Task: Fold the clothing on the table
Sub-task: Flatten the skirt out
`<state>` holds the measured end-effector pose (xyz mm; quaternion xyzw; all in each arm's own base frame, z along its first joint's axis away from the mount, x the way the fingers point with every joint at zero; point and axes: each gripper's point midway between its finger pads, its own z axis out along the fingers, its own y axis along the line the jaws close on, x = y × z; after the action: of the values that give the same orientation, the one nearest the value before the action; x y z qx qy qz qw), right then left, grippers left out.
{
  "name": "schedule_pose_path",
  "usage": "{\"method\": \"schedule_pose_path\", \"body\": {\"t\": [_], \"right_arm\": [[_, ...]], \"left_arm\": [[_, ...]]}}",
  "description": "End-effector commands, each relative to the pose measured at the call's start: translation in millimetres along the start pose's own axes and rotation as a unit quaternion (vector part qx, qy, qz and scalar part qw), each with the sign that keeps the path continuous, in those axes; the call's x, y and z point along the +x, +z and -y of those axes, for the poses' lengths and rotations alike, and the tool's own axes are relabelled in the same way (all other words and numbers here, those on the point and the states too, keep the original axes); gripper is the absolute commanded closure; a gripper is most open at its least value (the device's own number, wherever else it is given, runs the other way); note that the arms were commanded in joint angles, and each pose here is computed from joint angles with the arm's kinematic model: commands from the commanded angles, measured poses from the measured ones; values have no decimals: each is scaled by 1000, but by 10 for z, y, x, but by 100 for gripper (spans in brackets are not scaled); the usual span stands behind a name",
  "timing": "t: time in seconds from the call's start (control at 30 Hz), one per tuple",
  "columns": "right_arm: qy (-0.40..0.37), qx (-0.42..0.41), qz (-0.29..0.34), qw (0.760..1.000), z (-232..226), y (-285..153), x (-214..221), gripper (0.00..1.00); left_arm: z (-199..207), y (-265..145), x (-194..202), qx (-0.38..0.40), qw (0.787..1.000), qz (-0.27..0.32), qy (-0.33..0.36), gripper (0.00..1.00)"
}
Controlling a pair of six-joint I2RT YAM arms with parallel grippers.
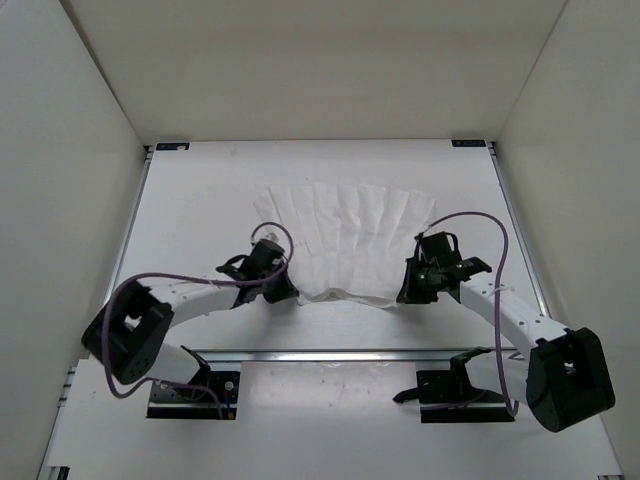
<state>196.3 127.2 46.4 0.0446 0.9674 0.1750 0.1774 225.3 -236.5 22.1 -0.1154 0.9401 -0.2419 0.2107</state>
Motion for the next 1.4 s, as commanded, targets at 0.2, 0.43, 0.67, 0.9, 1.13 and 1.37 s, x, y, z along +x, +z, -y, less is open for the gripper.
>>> {"method": "schedule_pose_path", "body": {"t": [0.2,0.43,0.67,0.9,1.13,1.37], "right_arm": [[-155,-130,186,962,-1001,-1317,-1083,100],[-183,-196,264,927,-1444,-2289,-1415,100],[-194,-176,248,933,-1582,-1887,-2106,100],[-228,-149,339,901,-2034,-2357,-3120,100],[-204,-145,343,906,-1736,-2292,-3280,100],[-129,-124,182,967,-1033,-920,-2550,100]], "left_arm": [[510,-1539,-1316,42,975,201,81,100],[998,-2484,-1667,145,952,255,89,100],[1055,-2303,-2315,142,948,269,92,100],[1510,-2622,-3276,138,930,318,121,100],[1321,-2623,-3197,129,927,332,117,100],[630,-1524,-2297,103,966,228,62,100]]}}
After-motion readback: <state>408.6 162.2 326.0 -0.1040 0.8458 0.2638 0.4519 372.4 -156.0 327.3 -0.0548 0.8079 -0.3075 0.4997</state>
